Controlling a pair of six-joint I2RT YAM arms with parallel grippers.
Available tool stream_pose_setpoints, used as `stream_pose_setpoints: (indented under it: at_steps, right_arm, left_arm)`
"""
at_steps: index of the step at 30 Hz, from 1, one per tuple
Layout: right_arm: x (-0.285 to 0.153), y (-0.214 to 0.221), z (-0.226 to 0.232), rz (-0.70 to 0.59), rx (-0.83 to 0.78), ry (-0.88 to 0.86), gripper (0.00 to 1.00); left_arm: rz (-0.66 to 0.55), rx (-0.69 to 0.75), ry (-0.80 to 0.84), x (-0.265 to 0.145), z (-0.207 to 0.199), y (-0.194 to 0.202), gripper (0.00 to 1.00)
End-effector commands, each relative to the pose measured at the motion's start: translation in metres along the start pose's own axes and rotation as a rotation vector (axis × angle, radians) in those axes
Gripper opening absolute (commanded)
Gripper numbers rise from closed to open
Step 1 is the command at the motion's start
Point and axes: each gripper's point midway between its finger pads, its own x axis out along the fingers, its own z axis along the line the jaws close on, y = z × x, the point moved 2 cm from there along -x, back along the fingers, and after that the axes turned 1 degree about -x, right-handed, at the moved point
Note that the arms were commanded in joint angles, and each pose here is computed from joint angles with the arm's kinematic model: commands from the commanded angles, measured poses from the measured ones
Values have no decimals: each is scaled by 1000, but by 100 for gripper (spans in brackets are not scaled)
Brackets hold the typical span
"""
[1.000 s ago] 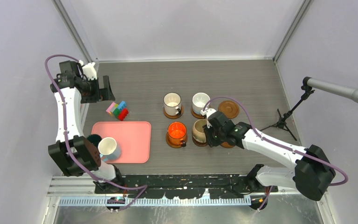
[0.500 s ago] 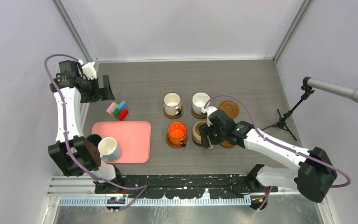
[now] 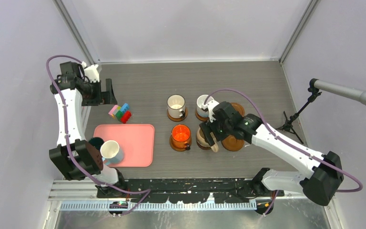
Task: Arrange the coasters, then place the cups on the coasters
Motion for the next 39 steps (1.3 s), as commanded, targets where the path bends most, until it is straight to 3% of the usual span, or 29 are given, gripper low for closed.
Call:
stream_pose_setpoints:
  at_steps: [1, 17, 39]
  right_arm:
    - [-14, 10, 5, 128, -194, -85, 81]
    - [7, 23, -7, 211, -246, -31, 81]
    - [8, 31, -36, 259, -303, 130, 71]
  left_arm:
    - [-44, 43, 1, -17, -4, -6, 100]
    - [-28, 43, 16, -14, -6, 1, 100]
    - [8, 77, 6, -11, -2, 10, 100]
